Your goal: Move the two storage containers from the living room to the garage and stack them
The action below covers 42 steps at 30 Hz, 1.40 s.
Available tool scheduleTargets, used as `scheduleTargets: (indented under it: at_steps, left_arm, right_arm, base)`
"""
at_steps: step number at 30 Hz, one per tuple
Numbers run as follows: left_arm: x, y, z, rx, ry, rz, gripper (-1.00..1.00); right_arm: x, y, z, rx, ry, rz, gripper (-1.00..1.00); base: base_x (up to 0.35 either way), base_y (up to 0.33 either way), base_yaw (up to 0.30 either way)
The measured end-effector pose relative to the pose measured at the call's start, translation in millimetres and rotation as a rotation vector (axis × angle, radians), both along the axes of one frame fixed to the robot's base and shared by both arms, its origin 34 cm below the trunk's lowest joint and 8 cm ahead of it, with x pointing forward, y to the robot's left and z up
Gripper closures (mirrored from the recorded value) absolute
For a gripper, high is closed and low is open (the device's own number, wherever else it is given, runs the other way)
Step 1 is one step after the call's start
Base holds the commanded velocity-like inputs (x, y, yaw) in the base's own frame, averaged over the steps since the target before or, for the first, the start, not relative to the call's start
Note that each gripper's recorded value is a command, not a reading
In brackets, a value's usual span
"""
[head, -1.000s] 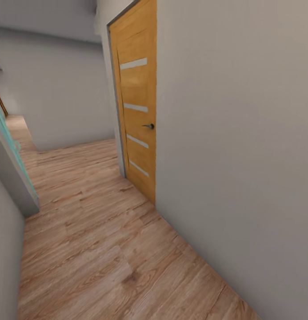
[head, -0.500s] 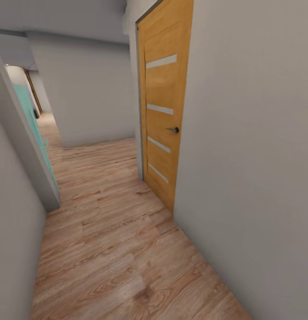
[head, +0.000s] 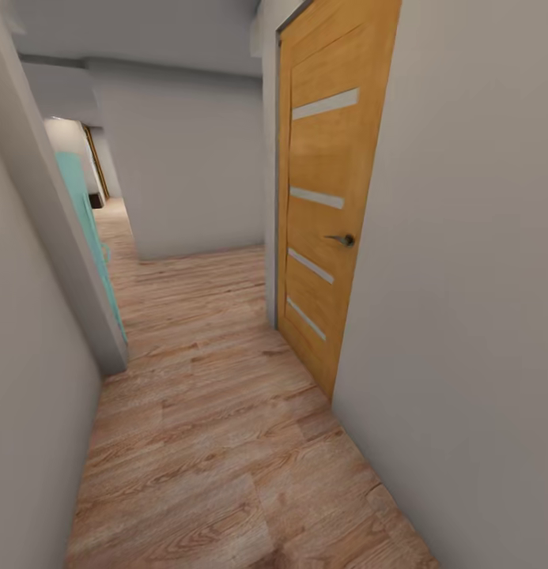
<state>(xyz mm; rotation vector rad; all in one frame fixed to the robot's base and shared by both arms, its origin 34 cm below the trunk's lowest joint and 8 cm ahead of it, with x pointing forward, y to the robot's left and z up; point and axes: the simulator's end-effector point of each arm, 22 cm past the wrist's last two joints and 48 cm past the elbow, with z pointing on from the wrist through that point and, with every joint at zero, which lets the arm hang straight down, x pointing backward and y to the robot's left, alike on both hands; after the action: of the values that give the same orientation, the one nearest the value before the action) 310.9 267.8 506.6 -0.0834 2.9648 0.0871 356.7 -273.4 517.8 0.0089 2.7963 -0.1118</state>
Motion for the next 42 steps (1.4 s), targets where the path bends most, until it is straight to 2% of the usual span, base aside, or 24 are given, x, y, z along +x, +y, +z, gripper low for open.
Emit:
scheduleTargets:
  at_steps: [13,31,42]
  left_arm:
    - [0.2,0.0,0.0,0.0,0.0,0.0,-1.0]
    - [-0.1,0.0,0.0,0.0,0.0,0.0,-1.0]
    - [0.2,-0.1,0.0,0.0,0.0,0.0,-1.0]
  right_arm:
    - [0.1,-1.2,0.1,-0.002,-0.001,0.0,-1.0]
    - [0.2,-1.0,0.1,-0.002,-0.001,-0.006,-1.0]
    - [0.1,-1.8,0.1,-0.002,-0.001,-0.006,-1.0]
  base:
    - [0.341,0.0,0.007]
    - [0.341,0.0,0.265]
    - [0.341,0.0,0.037]
